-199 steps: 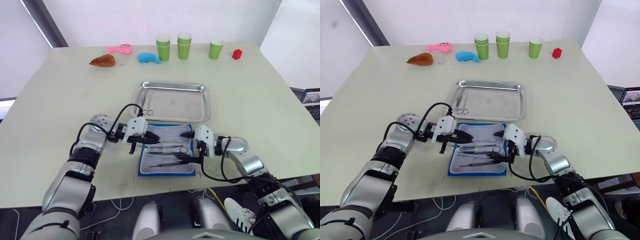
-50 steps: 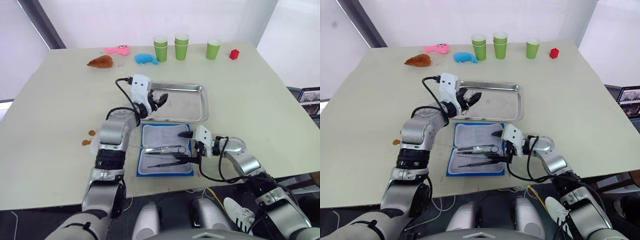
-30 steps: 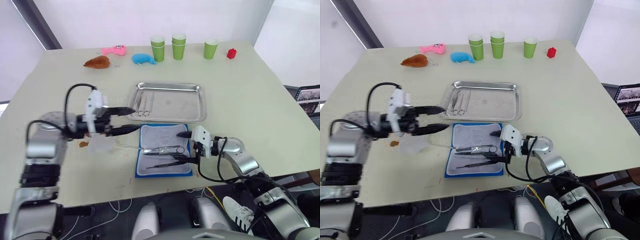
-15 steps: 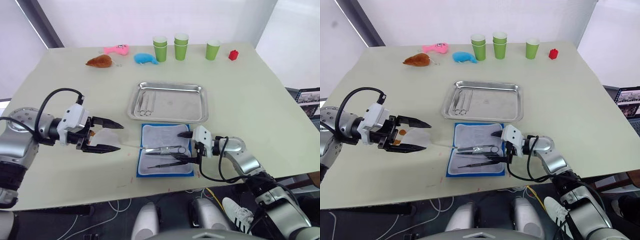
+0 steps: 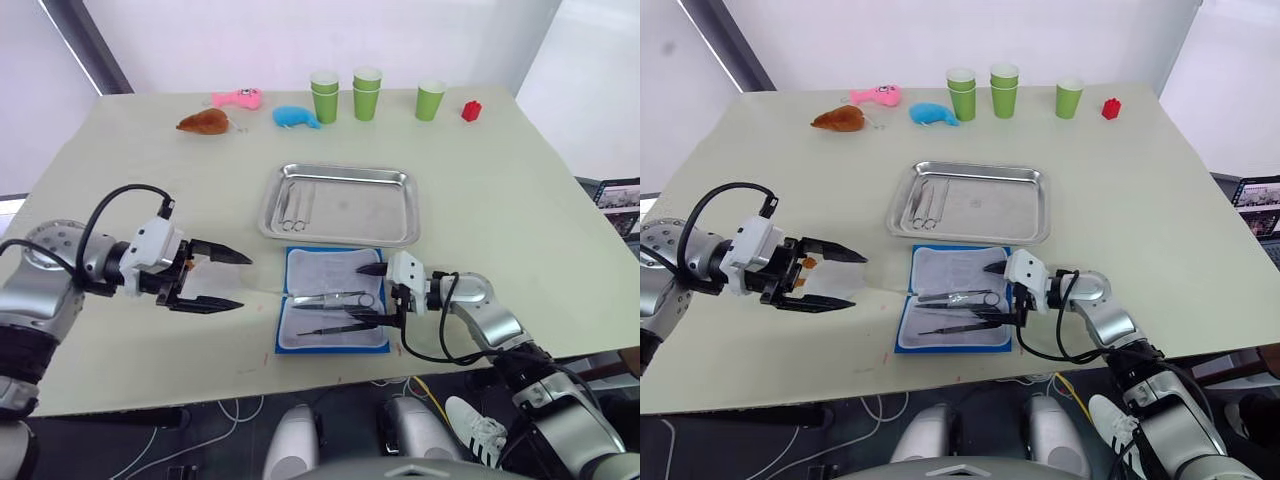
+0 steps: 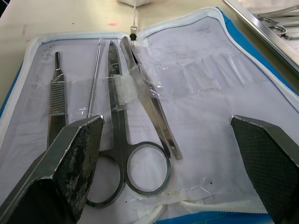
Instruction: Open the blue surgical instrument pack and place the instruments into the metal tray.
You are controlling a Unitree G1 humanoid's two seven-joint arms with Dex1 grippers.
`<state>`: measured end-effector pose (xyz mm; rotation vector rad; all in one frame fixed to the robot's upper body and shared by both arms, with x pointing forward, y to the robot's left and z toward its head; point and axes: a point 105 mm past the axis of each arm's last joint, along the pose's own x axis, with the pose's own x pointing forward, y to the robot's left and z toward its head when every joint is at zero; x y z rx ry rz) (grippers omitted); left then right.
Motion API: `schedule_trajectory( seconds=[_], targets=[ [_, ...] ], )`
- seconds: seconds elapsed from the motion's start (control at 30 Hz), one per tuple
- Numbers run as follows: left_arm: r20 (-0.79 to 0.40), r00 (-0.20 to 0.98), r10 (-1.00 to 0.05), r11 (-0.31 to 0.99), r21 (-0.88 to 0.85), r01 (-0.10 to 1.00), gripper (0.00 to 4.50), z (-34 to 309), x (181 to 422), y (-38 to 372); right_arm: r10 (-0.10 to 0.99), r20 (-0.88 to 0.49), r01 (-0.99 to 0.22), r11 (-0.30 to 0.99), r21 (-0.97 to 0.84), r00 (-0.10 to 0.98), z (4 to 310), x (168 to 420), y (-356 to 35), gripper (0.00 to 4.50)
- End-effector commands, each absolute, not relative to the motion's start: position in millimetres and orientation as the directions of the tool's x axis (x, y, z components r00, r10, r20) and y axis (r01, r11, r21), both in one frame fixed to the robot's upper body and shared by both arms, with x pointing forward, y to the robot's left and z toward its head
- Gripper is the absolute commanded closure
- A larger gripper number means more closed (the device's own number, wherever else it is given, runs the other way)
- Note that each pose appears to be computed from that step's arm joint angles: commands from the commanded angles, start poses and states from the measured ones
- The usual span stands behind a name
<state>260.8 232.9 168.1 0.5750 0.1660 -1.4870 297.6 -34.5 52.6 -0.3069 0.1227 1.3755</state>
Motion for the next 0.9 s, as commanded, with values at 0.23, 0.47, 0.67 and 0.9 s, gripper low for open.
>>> schedule_trajectory(
  seconds=[0.23, 0.47, 0.67, 0.9],
  targets=[
    [-0.434, 0.045, -0.9, -0.087, 0.279, 0.956, 1.1, 174.0, 257.3, 225.9, 0.871, -0.473, -0.989, 0.147, 0.001, 0.129, -7.2, 279.3, -70.7, 0.0],
    [-0.422, 0.012, -0.906, -0.118, 0.281, 0.953, 1.1, 165.0, 260.4, 212.2, 0.877, -0.47, -0.993, 0.115, 0.005, 0.099, -5.5, 276.4, -76.5, 0.0],
    [-0.42, -0.015, -0.908, -0.147, 0.284, 0.947, 1.1, 156.6, 265.1, 199.0, 0.886, -0.454, -0.994, 0.109, 0.004, 0.096, -3.4, 276.7, -79.3, 0.0],
    [-0.43, -0.024, -0.903, -0.161, 0.285, 0.945, 1.1, 146.7, 275.6, 187.6, 0.894, -0.44, -0.994, 0.107, 0.015, 0.09, -3.3, 274.0, -82.3, 0.0]
  ],
)
